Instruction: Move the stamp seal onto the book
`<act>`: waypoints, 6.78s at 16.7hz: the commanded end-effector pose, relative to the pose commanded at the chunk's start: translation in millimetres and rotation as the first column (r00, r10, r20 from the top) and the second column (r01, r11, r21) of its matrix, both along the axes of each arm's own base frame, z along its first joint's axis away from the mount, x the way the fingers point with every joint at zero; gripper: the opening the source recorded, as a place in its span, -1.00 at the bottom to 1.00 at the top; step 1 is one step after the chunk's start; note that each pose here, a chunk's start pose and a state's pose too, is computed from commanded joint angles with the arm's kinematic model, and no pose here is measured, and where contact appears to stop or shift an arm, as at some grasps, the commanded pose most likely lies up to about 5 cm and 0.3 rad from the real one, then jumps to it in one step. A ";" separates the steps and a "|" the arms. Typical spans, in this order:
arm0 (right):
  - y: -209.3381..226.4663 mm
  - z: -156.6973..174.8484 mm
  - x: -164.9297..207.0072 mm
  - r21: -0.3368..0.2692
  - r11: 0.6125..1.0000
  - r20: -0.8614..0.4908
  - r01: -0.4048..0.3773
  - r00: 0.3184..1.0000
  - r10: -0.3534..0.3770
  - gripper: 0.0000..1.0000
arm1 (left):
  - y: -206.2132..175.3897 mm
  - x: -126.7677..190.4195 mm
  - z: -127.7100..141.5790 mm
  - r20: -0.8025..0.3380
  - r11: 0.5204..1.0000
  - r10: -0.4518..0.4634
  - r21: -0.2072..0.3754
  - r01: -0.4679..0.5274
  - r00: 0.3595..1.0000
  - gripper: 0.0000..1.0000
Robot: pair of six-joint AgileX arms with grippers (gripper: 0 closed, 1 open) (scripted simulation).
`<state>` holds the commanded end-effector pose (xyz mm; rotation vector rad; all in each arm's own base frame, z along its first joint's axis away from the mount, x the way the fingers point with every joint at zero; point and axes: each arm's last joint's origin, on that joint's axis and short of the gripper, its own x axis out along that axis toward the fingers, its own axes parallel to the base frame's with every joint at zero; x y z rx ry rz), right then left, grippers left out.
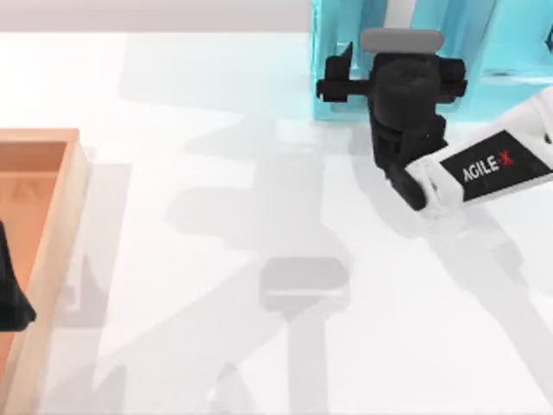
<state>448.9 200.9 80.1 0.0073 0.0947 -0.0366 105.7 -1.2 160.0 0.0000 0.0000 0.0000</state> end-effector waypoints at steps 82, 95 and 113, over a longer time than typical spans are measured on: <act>137.0 53.0 -235.1 -0.955 -0.011 -0.290 -0.295 0.932 0.217 -1.00 | 0.0 0.0 0.0 0.000 1.000 0.000 0.000 0.000 1.000 1.00; 137.4 23.5 -237.2 -0.955 -0.014 -0.293 -0.297 0.932 0.215 -1.00 | 0.0 0.0 0.0 0.000 1.000 0.000 0.000 0.000 1.000 1.00; 137.4 22.1 -237.2 -0.955 -0.013 -0.292 -0.296 0.932 0.215 1.00 | 0.0 0.0 0.0 0.000 1.000 0.000 0.000 0.000 1.000 1.00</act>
